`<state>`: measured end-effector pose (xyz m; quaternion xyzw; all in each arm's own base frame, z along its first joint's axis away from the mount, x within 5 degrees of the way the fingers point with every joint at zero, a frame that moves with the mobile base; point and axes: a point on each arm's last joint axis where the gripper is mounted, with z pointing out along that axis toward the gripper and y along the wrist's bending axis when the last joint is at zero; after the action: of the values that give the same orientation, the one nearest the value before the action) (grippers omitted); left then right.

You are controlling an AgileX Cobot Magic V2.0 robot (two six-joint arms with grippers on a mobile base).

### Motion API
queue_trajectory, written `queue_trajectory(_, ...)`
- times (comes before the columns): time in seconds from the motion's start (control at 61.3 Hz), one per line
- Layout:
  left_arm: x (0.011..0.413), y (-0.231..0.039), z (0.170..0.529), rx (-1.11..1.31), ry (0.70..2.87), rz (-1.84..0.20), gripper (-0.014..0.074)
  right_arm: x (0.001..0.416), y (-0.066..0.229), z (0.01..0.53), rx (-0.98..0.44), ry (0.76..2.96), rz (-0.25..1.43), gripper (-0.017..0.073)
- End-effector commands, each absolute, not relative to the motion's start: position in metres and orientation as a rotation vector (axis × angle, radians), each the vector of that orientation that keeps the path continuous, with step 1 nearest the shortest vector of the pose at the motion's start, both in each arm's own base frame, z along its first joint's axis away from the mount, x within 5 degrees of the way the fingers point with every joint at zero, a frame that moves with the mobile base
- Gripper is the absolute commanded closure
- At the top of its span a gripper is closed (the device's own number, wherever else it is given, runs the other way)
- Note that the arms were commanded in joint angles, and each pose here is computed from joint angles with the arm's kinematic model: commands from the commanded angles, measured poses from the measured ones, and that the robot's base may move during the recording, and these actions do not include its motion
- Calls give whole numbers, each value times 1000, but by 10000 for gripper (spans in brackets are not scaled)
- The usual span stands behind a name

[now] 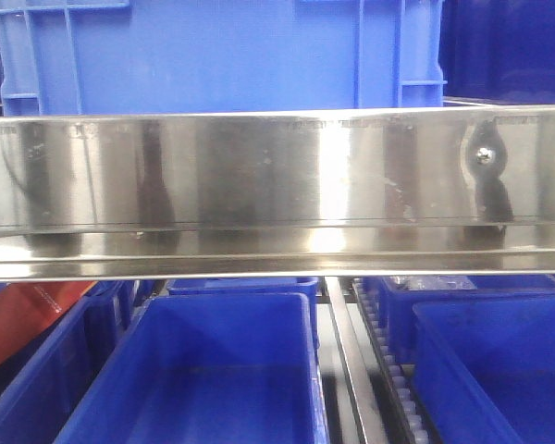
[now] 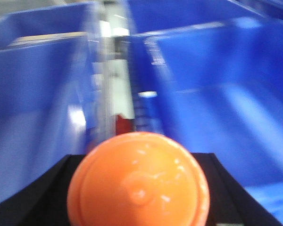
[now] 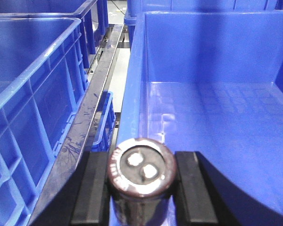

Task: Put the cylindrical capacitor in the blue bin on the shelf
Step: 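Extend the left gripper over a blue bin on the shelf, then open the left gripper to drop the red cylinder into the bin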

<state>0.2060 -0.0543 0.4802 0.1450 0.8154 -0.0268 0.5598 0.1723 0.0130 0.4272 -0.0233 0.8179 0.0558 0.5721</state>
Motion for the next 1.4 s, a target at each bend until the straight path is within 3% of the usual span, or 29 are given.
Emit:
queue_trajectory(0.0, 222, -79, 488, 429, 1887, -122, 704, 171, 12, 437, -49, 1841, 118, 721)
queue_trajectory(0.163, 254, -129, 491, 551, 1875, -202, 704, 172, 12, 438, -48, 1831, 117, 721)
queue_trajectory(0.343, 297, -183, 467, 653, 1921, -243, 704, 172, 12, 437, -48, 1833, 117, 721)
queue_trajectory(0.587, 339, -215, 432, 691, 1984, -233, 680, 172, 12, 437, -48, 1833, 117, 721)
queue_trajectory(0.718, 347, -220, 418, 703, 2016, -224, 485, 172, 12, 437, -48, 1833, 117, 721)
queue_trajectory(0.881, 348, -221, 415, 707, 2027, -221, 120, 172, 12, 437, -48, 1833, 117, 721)
queue_trajectory(0.995, 347, -220, 416, 707, 2028, -221, -17, 172, 12, 437, -48, 1833, 117, 721)
queue_trajectory(1.093, 343, -217, 421, 708, 2034, -220, -7, 172, 12, 437, -48, 1833, 117, 721)
queue_trajectory(1.208, 330, -209, 435, 703, 2028, -220, 72, 172, 12, 437, -48, 1833, 117, 721)
queue_trajectory(1.387, 297, -187, 466, 698, 2036, -213, 434, 170, 13, 434, -49, 1877, 135, 721)
